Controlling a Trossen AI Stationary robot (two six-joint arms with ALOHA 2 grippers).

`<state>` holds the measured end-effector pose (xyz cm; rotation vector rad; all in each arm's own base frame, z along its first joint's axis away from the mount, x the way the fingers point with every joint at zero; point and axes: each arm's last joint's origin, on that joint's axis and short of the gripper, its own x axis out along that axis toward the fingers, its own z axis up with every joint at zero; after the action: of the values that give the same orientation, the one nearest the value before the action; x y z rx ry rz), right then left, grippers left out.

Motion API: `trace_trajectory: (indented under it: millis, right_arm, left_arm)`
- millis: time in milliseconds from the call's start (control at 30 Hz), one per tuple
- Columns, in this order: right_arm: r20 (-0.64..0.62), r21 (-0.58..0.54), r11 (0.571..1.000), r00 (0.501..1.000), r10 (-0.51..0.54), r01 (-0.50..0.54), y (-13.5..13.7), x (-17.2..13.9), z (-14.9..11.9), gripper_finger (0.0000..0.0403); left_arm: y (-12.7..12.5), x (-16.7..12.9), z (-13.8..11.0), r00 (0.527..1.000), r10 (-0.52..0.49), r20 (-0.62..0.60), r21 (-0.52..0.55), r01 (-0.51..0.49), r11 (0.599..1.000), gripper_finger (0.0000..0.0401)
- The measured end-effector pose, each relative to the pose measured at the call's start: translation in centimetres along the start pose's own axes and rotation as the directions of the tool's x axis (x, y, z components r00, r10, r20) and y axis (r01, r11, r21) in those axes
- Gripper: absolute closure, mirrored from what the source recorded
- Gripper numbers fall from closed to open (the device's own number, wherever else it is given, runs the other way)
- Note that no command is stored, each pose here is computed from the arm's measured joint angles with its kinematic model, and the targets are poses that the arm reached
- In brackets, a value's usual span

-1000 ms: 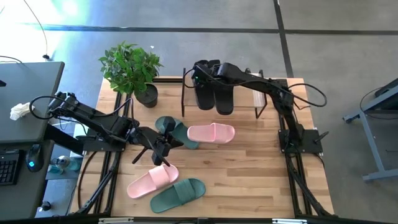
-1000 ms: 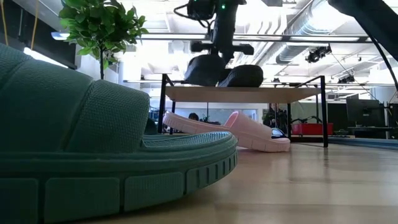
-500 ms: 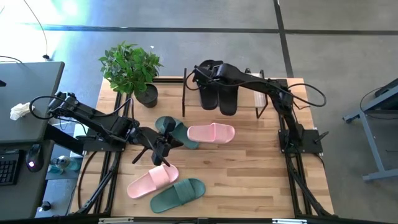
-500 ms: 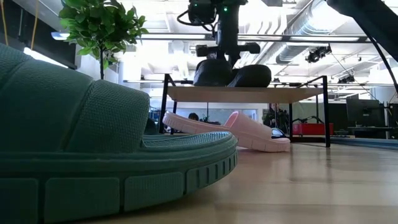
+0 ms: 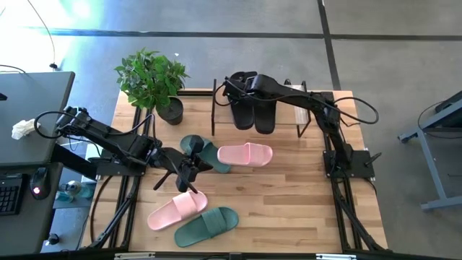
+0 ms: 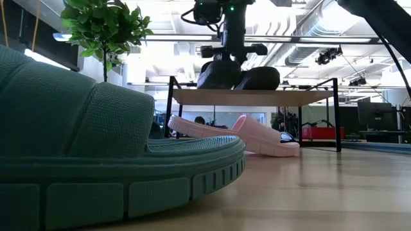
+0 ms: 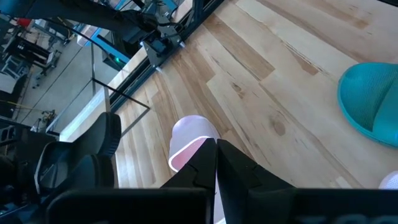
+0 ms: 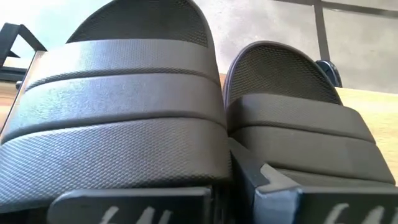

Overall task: Pick and place slides into the shelf
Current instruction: Put the black slipper on the shelf

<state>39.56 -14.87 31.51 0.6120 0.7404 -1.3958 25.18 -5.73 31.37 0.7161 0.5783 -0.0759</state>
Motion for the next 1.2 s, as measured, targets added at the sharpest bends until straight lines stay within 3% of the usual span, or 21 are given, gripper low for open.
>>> trace_trajectory:
  millis: [433, 933, 1200]
  right_arm:
    - [-0.010, -0.087, 0.996, 1.000, -0.001, 0.000, 0.0, -0.2, -0.2, 0.0318]
    - [0.002, -0.145, 0.989, 1.000, -0.004, 0.005, 0.1, -0.9, -0.7, 0.0284]
    - [0.112, -0.168, 0.984, 0.991, 0.078, -0.058, -1.6, -5.8, -0.1, 0.0284]
  left_arm:
    - [0.0, 0.0, 0.0, 1.000, -0.001, -0.002, 0.000, 0.001, 1.000, 0.0398]
    - [0.0, 0.0, 0.0, 1.000, -0.002, -0.005, 0.003, 0.002, 1.000, 0.0398]
    - [0.0, 0.0, 0.0, 1.000, -0.003, -0.005, 0.005, 0.003, 1.000, 0.0398]
